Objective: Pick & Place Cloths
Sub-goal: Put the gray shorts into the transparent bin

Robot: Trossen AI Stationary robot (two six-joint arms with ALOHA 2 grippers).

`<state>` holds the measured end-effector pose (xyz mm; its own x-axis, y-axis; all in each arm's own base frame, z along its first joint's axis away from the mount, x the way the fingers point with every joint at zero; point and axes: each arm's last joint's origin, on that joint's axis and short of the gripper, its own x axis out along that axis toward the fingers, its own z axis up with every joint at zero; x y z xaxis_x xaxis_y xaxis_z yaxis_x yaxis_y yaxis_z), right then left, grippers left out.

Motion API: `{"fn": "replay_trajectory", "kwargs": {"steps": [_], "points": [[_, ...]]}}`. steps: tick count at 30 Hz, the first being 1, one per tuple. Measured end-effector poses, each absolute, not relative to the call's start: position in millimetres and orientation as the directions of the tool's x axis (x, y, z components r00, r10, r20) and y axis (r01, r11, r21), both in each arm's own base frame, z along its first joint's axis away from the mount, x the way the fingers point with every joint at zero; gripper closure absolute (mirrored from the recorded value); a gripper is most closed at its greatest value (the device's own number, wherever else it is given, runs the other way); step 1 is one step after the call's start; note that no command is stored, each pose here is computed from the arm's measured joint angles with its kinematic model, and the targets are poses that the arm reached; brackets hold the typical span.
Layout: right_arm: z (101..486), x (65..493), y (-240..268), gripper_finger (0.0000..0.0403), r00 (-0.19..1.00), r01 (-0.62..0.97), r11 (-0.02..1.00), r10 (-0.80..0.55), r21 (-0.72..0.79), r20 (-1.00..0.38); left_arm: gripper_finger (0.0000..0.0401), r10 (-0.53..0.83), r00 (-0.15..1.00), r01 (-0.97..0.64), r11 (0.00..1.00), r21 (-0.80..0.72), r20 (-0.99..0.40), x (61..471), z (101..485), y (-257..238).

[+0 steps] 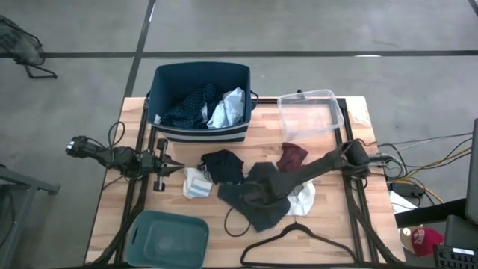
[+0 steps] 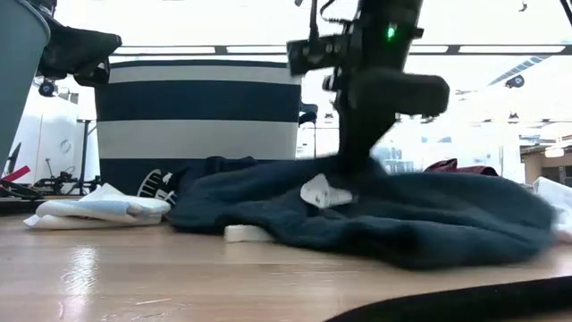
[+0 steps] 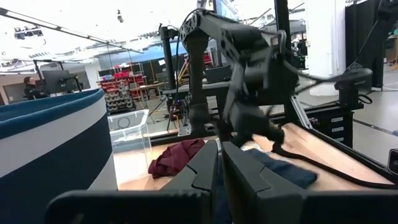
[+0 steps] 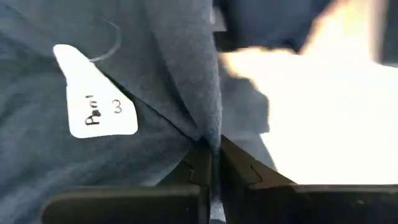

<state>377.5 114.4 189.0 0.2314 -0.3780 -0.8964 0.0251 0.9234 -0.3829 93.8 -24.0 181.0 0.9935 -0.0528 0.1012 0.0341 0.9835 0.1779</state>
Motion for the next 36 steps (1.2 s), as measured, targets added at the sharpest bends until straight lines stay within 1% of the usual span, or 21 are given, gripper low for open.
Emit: {"fn": "replay_trajectory", "kwargs": {"steps": [3,6,14,17,24,27,30,36], "points": [[209,369,111,0.0394,0.269,0.071,0.883,-0.465,-0.464,-0.843,0.0371,-0.052,0.994,0.034,0.983,0.178,0.100,94,181,-24],[228,358,107,0.0394,0.307,0.111,0.853,-0.518,-0.510,-0.798,0.0371,-0.052,0.994,0.034,0.983,0.178,0.099,94,181,-24],[286,329,96,0.0394,0.430,0.196,0.865,-0.499,-0.462,-0.753,0.0371,-0.052,0.994,0.034,0.983,0.178,0.099,94,181,-24],[305,317,91,0.0394,0.466,0.233,0.856,-0.515,-0.462,-0.720,0.0371,-0.053,0.994,0.035,0.983,0.179,0.099,94,181,-24],[338,292,81,0.0394,0.530,0.293,0.847,-0.530,-0.444,-0.662,0.0371,-0.053,0.994,0.035,0.983,0.179,0.096,94,181,-24],[349,283,77,0.0394,0.547,0.322,0.829,-0.557,-0.456,-0.625,0.0371,-0.053,0.994,0.036,0.983,0.181,0.091,94,180,-24],[359,274,72,0.0394,0.552,0.358,0.796,-0.602,-0.487,-0.577,0.0371,-0.053,0.995,0.036,0.983,0.182,0.089,94,180,-24],[378,258,61,0.0394,0.528,0.504,0.662,-0.744,-0.554,-0.410,0.0371,-0.053,0.995,0.038,0.982,0.184,0.081,94,179,-24]]}}
